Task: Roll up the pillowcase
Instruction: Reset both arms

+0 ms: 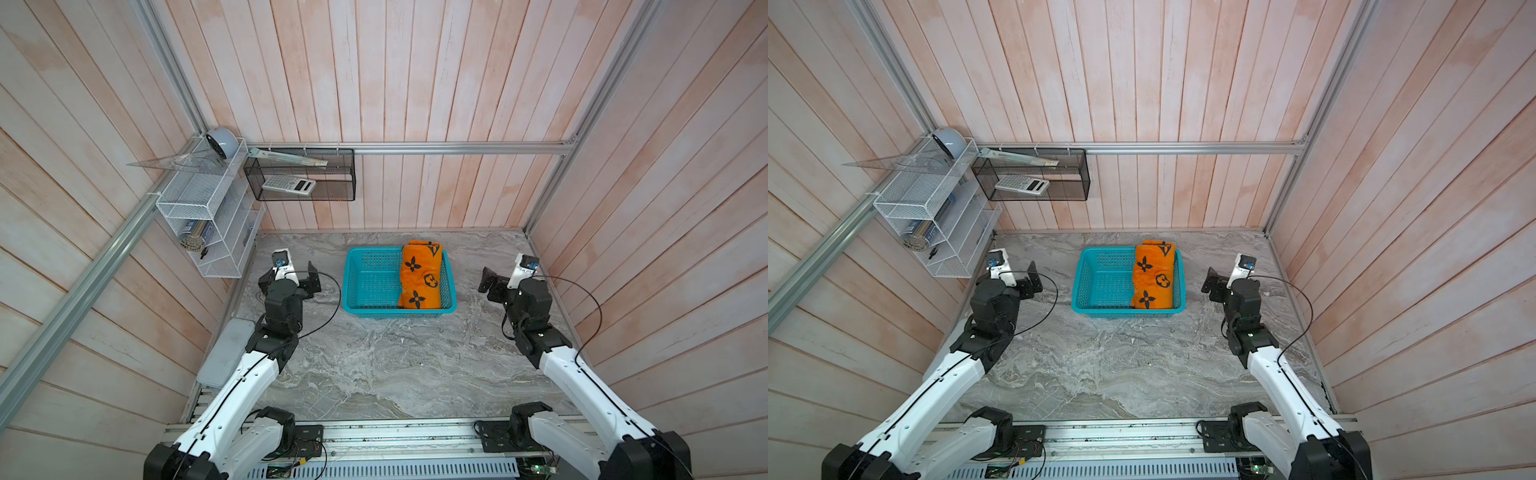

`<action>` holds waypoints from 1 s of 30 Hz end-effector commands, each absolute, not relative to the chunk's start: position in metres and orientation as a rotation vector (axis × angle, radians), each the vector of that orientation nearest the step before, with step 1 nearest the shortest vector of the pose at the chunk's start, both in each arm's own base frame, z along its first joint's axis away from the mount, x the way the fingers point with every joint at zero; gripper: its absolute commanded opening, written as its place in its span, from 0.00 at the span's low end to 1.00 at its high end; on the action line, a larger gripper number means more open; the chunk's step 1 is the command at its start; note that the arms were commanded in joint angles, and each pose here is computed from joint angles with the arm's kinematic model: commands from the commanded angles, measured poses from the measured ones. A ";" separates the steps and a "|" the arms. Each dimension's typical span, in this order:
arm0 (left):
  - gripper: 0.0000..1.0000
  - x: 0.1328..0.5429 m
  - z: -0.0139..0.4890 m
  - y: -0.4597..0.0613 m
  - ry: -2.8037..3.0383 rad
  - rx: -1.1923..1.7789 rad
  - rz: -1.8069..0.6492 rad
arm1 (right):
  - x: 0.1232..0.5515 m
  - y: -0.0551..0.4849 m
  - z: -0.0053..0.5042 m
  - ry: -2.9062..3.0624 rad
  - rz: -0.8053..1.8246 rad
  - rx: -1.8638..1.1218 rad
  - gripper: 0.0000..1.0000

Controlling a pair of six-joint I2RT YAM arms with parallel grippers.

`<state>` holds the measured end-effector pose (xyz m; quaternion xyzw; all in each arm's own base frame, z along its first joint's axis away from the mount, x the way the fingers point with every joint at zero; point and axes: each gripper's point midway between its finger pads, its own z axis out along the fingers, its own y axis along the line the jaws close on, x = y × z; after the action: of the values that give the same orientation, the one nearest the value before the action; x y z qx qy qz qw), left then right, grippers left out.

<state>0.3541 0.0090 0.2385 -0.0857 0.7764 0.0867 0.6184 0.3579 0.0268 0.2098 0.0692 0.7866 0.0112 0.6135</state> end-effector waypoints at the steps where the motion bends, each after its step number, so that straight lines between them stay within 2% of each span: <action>1: 1.00 0.362 0.236 0.029 1.722 -0.258 0.127 | 0.362 0.016 0.245 1.596 -0.197 -0.016 0.98; 6: 1.00 0.372 0.186 0.048 1.790 -0.299 0.204 | 0.371 0.005 0.202 1.725 -0.154 0.053 0.98; 13: 1.00 0.385 0.136 0.047 1.834 -0.332 0.156 | 0.376 -0.013 0.167 1.799 -0.076 0.147 0.98; 17: 1.00 0.388 0.133 0.048 1.815 -0.298 0.189 | 0.386 -0.014 0.160 1.819 -0.075 0.162 0.98; 20: 1.00 0.377 0.120 0.067 1.705 -0.416 0.261 | 0.389 -0.013 0.152 1.872 -0.093 0.132 0.98; 25: 1.00 0.381 0.115 0.061 1.723 -0.379 0.242 | 0.387 -0.005 0.120 1.943 -0.091 0.046 0.98; 30: 1.00 0.388 0.112 0.057 1.777 -0.355 0.235 | 0.393 -0.012 0.097 1.879 -0.106 0.102 0.98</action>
<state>0.3830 0.0591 0.1029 -0.1563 0.7787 0.1056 0.5983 0.3889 -0.0086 0.0965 0.0336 0.8307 -0.0440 0.5540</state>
